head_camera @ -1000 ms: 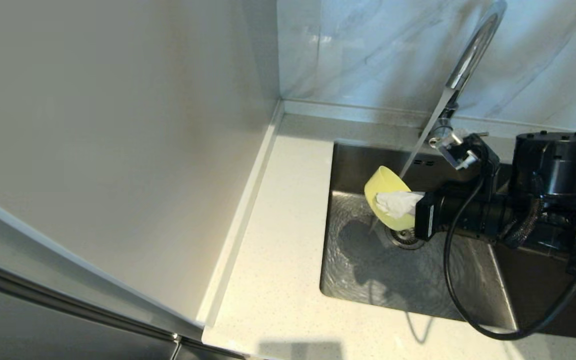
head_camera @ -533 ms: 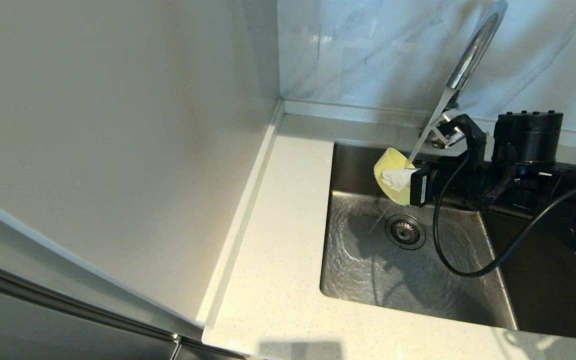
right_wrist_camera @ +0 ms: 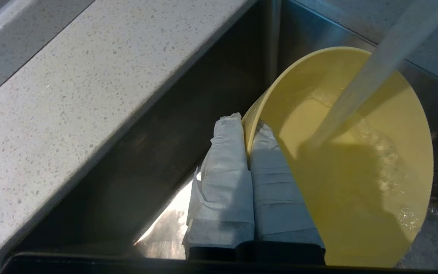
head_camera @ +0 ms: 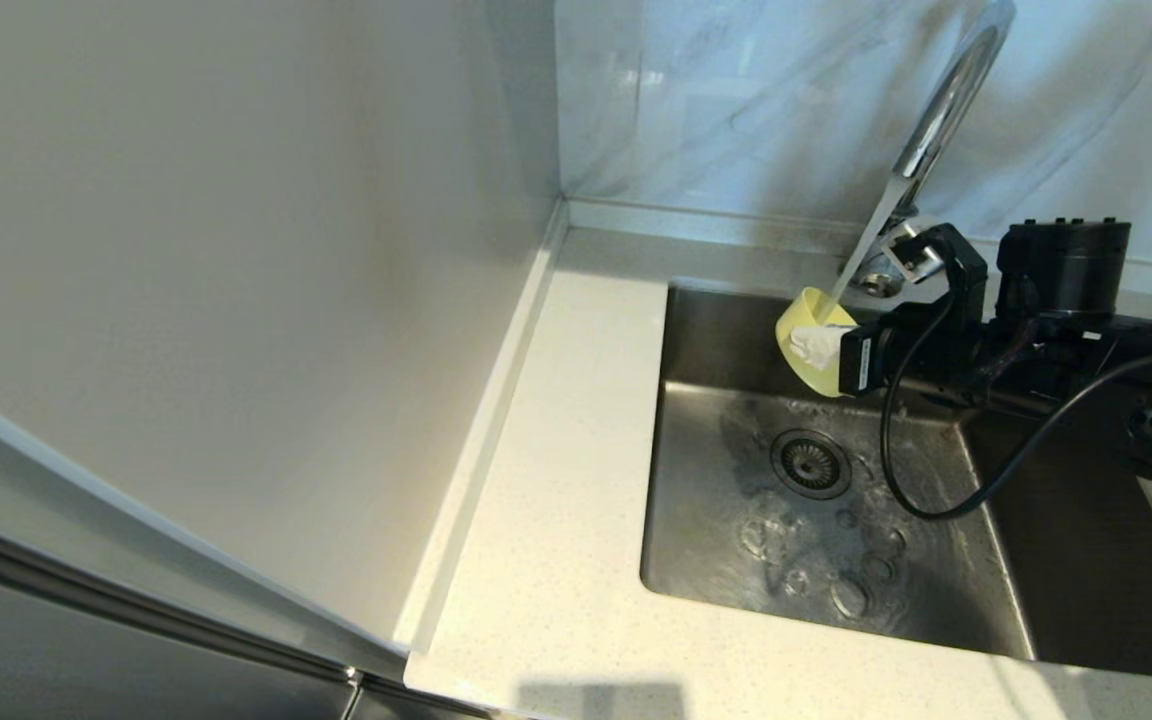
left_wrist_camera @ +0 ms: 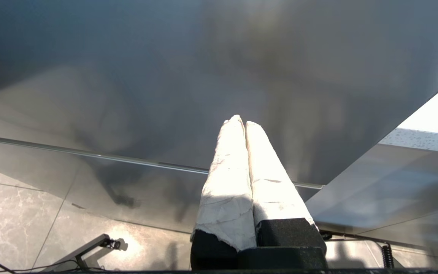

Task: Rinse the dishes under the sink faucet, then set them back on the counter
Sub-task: Rinse the bowl

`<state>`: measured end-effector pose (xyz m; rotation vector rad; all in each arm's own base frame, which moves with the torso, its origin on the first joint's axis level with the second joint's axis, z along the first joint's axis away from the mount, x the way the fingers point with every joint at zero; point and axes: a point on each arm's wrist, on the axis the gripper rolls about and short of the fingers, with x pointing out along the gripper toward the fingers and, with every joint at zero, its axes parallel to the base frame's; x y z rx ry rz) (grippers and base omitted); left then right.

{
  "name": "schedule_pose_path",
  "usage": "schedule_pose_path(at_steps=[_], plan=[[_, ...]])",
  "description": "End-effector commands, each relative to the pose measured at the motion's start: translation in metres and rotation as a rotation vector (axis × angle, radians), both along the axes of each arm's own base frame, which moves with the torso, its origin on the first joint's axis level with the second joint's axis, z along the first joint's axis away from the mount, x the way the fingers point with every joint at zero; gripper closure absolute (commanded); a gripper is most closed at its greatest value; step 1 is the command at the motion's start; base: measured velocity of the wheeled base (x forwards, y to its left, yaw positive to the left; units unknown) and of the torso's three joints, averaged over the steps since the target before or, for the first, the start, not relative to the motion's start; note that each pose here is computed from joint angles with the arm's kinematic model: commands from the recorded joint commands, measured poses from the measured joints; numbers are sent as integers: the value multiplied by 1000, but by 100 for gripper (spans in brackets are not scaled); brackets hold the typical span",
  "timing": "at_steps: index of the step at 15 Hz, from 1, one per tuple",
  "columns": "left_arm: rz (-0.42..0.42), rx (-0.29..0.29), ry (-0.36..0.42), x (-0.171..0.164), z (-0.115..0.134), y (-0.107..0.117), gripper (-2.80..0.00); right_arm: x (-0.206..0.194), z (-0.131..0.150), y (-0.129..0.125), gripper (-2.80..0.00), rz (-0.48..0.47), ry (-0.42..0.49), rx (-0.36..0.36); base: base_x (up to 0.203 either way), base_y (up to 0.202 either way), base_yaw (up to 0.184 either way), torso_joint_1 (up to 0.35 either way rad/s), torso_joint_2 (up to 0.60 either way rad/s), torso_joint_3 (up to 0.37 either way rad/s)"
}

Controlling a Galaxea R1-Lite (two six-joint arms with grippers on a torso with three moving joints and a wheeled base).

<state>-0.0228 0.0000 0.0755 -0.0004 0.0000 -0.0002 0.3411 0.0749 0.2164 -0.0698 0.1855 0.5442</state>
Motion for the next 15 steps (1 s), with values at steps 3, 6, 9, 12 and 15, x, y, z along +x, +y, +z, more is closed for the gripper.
schedule_pose_path(at_steps=[3, 6, 9, 12, 15], plan=[[0, -1, 0, 0, 0, 0, 0, -12, -3, -9, 0, -13, 16, -4, 0, 0, 0, 0, 0, 0], [0, 0, 0, 0, 0, 0, 0, -49, -20, -27, 0, 10, 92, 2, 0, 0, 0, 0, 0, 0], [0, -1, 0, 0, 0, 0, 0, -62, -30, -57, 0, -1, 158, 73, 0, 0, 0, 0, 0, 0], [0, -1, 0, 0, 0, 0, 0, -58, -12, -60, 0, -32, 195, 305, 0, 0, 0, 0, 0, 0], [0, -1, 0, 0, 0, 0, 0, -52, 7, -61, 0, -63, 247, 575, 0, 0, 0, 0, 0, 0]])
